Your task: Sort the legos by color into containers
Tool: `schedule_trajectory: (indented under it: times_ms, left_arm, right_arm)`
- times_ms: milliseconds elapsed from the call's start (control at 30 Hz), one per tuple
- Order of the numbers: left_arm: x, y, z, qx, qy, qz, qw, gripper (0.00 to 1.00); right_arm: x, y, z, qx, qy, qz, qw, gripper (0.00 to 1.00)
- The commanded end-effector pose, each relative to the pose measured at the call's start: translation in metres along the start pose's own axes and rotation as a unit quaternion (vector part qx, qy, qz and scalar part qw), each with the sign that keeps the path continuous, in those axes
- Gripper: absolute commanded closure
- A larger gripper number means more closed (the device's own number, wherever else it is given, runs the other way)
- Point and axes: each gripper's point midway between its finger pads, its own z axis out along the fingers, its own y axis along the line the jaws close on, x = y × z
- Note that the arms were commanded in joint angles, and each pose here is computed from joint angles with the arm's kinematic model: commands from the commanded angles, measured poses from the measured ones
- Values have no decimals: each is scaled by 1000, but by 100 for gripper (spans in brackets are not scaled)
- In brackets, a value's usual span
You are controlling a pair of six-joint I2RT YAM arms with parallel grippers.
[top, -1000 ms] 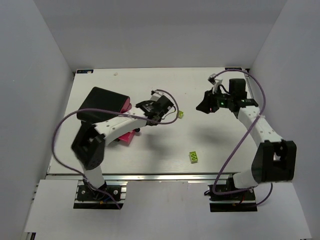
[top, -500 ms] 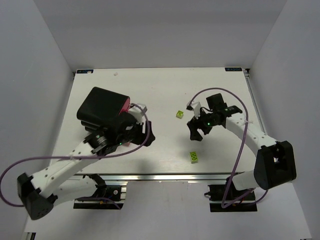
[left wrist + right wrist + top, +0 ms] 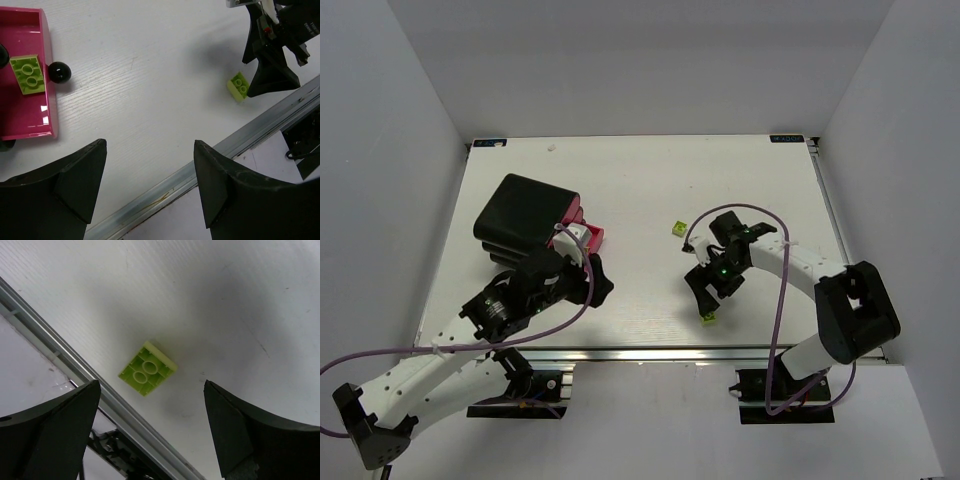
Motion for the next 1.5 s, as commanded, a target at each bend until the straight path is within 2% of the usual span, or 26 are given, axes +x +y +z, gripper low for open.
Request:
schedule_trajectory:
  times_ms: [0,267,367,533,600,633,733,900,933,1000,1033,1100,1133,1167,1300,1467]
  left_arm:
    - [-10,1,-6,0,-25,8,1000,20]
    - [-21,3,-23,4,-69,-1,998,19]
    - [-23,4,-25,3,-76,-4,997,19]
    - [-22,6,-24,-3,-73,-4,997,19]
    - [-21,6,-24,-4,-71,-6,997,19]
    - [-21,7,-24,-6,-72,-5,997,19]
    - [-23,7,-26,-5,-78,-8,997,19]
    - [-27,8,-32,-4,-91,-11,996,19]
    - [-27,8,-32,-4,-92,-12,996,19]
    - [-29,8,-34,-3,-98,-13,995,19]
    - [-29,7,-35,-1,-100,-13,995,19]
    - [-32,5,-39,6,-108,-13,994,19]
    - [-34,4,-41,9,-113,-13,993,19]
    - [-38,3,-45,16,-124,-14,992,19]
    - [-49,0,-63,34,-170,-17,985,19]
    - [-58,6,-82,33,-218,-32,975,19]
  right_arm:
    - [-2,12,1,-10,5,38,999,11]
    - [5,3,23,35,26,72,996,11]
    - [4,-6,27,80,20,87,993,11]
    - [4,-5,28,98,15,88,991,14]
    - [4,-4,27,100,10,82,992,20]
    - [4,-3,27,99,9,81,992,29]
    - [5,0,28,99,13,75,992,41]
    - [7,-2,32,106,29,73,991,54]
    - [5,-3,32,108,29,73,991,62]
    - [3,-5,31,112,34,71,991,70]
    - [0,-5,30,112,34,66,991,82]
    - [-27,3,21,84,9,36,996,92]
    - [-36,10,15,67,5,26,997,100]
    - [-69,24,2,34,-32,3,999,100]
    - [-152,59,-30,-35,-122,-35,991,100]
    - [-238,101,-30,-131,-196,-41,971,100]
